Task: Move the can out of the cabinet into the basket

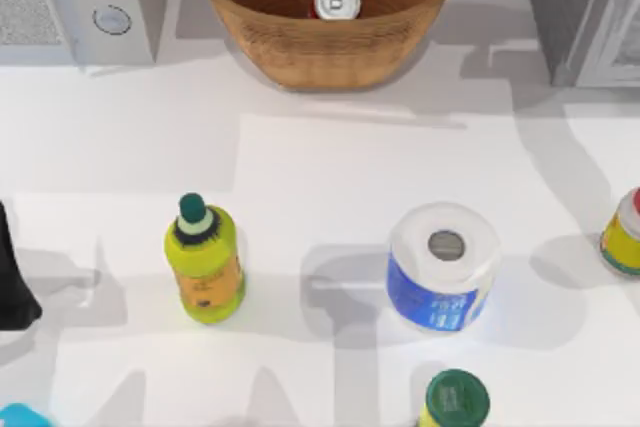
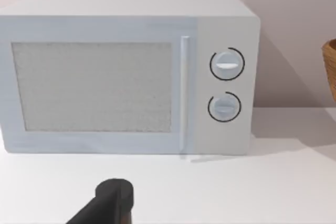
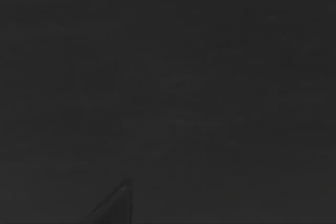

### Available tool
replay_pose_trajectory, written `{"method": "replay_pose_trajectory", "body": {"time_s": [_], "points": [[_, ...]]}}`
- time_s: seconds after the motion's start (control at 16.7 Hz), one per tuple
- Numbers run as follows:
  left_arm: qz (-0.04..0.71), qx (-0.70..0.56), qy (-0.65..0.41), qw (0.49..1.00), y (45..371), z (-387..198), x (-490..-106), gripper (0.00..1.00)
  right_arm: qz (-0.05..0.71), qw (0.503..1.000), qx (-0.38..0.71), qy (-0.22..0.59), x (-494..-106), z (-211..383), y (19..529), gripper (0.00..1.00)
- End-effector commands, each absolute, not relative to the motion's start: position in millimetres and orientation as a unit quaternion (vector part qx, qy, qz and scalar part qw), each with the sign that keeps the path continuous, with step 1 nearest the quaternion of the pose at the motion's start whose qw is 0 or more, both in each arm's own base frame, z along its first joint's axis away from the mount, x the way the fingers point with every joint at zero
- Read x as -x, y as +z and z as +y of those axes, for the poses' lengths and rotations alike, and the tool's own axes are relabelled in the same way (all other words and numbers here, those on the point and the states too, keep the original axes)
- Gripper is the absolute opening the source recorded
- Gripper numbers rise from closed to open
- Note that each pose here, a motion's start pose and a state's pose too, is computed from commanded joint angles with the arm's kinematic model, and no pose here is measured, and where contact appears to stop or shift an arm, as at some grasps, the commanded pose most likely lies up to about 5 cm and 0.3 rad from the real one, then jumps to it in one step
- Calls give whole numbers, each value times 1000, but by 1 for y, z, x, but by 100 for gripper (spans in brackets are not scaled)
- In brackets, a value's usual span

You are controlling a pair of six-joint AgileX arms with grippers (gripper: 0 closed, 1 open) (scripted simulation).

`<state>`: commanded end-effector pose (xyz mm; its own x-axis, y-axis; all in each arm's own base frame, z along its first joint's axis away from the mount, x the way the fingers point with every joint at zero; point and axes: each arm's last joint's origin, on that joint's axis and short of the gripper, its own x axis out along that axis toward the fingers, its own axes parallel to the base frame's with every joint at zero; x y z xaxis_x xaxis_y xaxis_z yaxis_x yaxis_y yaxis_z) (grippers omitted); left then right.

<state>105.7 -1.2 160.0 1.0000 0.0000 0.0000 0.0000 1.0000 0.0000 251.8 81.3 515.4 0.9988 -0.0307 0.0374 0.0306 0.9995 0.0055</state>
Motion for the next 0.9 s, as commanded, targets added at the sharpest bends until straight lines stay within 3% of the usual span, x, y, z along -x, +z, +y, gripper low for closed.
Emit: {"method": "replay_pose_trajectory", "body": {"time_s": [0.36, 0.9], "points": [[0, 0, 0, 1000, 160, -1, -106, 100, -17, 1000, -1, -11, -198, 48, 468, 100], [0, 0, 0, 1000, 160, -1, -106, 100, 29, 1000, 5, -7, -121, 8, 266, 100]]}}
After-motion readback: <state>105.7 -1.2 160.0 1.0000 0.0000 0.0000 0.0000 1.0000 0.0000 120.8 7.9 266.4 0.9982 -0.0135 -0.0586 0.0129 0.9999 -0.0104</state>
